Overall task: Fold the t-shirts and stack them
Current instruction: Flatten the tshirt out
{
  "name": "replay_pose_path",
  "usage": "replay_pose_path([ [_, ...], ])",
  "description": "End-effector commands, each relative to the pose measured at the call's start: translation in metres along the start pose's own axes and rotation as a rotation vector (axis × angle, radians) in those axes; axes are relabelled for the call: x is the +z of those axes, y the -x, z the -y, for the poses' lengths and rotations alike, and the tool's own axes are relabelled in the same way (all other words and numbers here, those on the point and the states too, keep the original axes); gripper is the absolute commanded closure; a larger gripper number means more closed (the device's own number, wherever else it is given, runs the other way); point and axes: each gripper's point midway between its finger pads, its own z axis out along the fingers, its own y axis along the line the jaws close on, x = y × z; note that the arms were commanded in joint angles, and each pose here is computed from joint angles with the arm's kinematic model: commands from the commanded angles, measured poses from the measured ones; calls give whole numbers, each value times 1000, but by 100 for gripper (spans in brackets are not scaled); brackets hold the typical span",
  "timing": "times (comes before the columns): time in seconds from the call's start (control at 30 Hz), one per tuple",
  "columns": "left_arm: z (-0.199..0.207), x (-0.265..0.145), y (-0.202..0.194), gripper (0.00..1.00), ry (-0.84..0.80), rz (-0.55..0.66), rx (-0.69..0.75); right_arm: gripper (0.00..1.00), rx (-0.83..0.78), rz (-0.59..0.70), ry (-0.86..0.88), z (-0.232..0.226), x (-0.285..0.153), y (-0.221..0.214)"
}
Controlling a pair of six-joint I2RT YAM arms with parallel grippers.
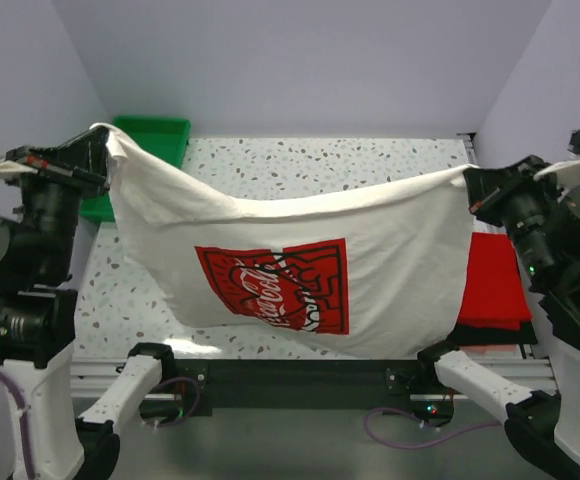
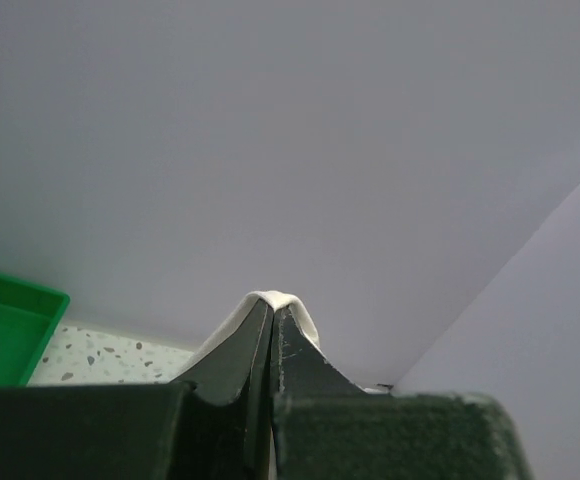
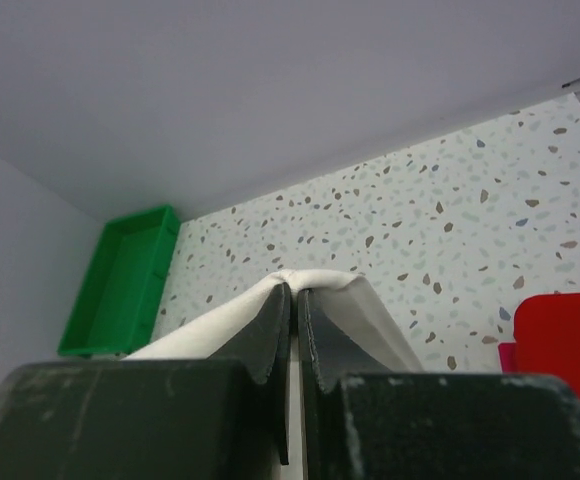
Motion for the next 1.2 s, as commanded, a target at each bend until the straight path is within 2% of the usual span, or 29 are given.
replay_pose_path([
  [0.0, -21, 58, -35, 100, 33, -36, -17, 100, -40, -16, 6, -20, 64, -16],
  [0.13, -29, 112, -56, 100, 9, -30, -16, 100, -64, -39, -3, -35, 129, -38],
  [0.17, -41, 135, -76, 100, 29, -66, -15, 100, -55, -14, 18, -44, 144, -35],
  [0.2, -39, 148, -75, 100, 19, -56, -8, 100, -61, -2, 28, -49, 155, -33],
  [0.23, -37, 161, -74, 100, -1, -38, -3, 100, -74, -36, 12, -51, 187, -49],
  [0.27, -52, 187, -98, 100, 22, -79, 0, 100, -65, -24, 40, -60, 202, -47],
  [0.3, -46, 201, -86, 100, 6, -43, 9, 100, -48, 9, 62, -67, 214, -31],
  [0.33, -40, 216, -84, 100, -34, -26, 14, 100, -55, -26, 57, -68, 246, -48],
  [0.37, -59, 243, -107, 100, -8, -60, 19, 100, -43, -15, 73, -70, 263, -42],
  [0.4, -43, 256, -80, 100, -51, 1, 20, 100, -18, 40, 115, -83, 268, -17],
  [0.43, -41, 269, -79, 100, -75, -2, 14, 100, -6, 57, 135, -87, 278, -9],
  [0.47, -65, 296, -101, 100, -52, -36, 10, 100, 0, 42, 124, -80, 309, -19],
  [0.5, -41, 303, -63, 100, -117, 43, -10, 100, 27, 107, 180, -96, 304, 12],
  [0.53, -48, 311, -55, 100, -132, 57, -10, 100, 38, 130, 188, -97, 310, 21],
  [0.57, -59, 326, -63, 100, -136, 53, -21, 100, 46, 147, 195, -97, 321, 24],
  [0.67, -48, 320, -15, 100, -237, 176, -47, 100, 79, 274, 226, -95, 317, 66],
  [0.87, -55, 303, 11, 100, -287, 234, -37, 100, 130, 306, 207, -61, 310, 71],
  [0.9, -65, 303, 1, 100, -267, 204, -42, 100, 144, 253, 184, -48, 320, 48],
  [0.97, -83, 293, -23, 100, -235, 155, -49, 100, 159, 212, 180, -38, 317, 35],
  [1.0, -85, 288, -27, 100, -237, 160, -48, 100, 163, 147, 148, -24, 325, 6],
  [1.03, -94, 284, -36, 100, -213, 142, -56, 100, 167, 130, 136, -19, 322, -1],
  [1.07, -108, 274, -58, 100, -176, 94, -76, 100, 177, 96, 135, -14, 321, -15],
  [1.1, -112, 268, -67, 100, -173, 79, -83, 100, 184, 19, 91, 6, 327, -53],
  [1.13, -108, 256, -69, 100, -180, 70, -85, 100, 190, 1, 83, 10, 319, -62],
  [1.17, -133, 247, -107, 100, -125, -1, -115, 100, 202, -26, 65, 19, 318, -76],
])
